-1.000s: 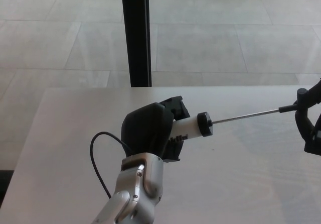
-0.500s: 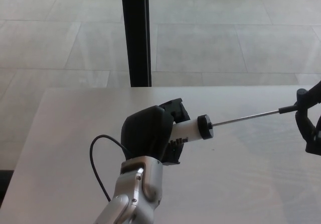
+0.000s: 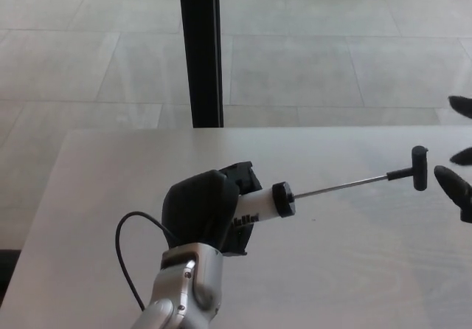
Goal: The robot uses its left hand to lift the air pump kept on the middle of the desk and use the right hand to pull out the handle
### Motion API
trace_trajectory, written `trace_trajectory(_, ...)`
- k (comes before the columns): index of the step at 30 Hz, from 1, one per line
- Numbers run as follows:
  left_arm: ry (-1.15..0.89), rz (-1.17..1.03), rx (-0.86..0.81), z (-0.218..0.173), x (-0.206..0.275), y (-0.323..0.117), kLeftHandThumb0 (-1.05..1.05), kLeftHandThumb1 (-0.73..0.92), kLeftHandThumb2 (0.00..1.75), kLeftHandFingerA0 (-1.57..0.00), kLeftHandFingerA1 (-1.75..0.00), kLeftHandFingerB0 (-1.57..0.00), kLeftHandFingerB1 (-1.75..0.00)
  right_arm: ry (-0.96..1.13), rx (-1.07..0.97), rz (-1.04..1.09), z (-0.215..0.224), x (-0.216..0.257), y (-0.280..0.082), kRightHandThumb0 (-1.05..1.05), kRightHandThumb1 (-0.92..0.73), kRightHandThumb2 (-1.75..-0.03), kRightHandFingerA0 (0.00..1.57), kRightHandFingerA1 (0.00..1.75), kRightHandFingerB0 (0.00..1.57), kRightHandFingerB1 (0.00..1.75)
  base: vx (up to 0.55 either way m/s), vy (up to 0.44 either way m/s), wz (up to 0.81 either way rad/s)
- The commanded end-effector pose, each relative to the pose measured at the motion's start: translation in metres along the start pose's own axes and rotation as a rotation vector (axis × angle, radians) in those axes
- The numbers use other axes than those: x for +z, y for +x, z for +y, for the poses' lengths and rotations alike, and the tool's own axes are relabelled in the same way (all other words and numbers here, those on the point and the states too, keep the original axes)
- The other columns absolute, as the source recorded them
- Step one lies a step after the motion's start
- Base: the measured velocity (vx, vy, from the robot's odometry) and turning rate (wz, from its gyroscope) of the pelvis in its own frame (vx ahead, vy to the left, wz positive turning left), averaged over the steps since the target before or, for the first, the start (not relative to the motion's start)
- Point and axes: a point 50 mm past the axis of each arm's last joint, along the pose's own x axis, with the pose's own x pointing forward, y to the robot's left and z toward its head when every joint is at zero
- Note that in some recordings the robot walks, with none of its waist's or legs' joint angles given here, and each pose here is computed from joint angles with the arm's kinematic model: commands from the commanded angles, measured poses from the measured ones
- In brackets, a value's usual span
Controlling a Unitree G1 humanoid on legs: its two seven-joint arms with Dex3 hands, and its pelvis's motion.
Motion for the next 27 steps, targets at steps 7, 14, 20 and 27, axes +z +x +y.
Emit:
trace_trajectory(7,0.205,-0.008,-0.183,-0.008,-0.023,-0.009,-0.27,0.48,1.17,-1.26,-1.43,-0.96,-1.22,0.041,0.146,0.199,-0.025,-0.018,-0.002,-0.97,-0.87,-0.67,0.00,0.00,0.00,0.00,0.00,0.000,0.00)
trace_trajectory(14,0.437,0.093,-0.649,-0.021,-0.026,-0.005,-0.24,0.67,0.91,-0.73,-1.37,-0.70,-0.94,0.078,-0.001,0.223,-0.029,-0.019,0.000,-0.95,-0.77,-1.07,0.00,0.16,0.07,0.15,0.00,0.000,0.00)
trace_trajectory(20,0.541,0.184,-0.867,-0.018,-0.028,0.004,-0.39,0.52,0.58,-0.46,-1.22,-0.18,-0.54,0.077,-0.043,0.229,-0.029,-0.017,0.001,-0.86,-0.71,-1.06,0.00,0.23,0.13,0.30,0.00,0.000,0.00)
trace_trajectory(27,0.560,0.242,-0.938,-0.004,-0.029,0.015,-0.79,0.42,0.80,0.00,-0.20,0.00,-0.01,0.071,-0.078,0.223,-0.032,-0.016,0.002,-0.35,-0.50,-1.06,0.04,0.53,0.00,0.47,0.00,0.000,0.00)
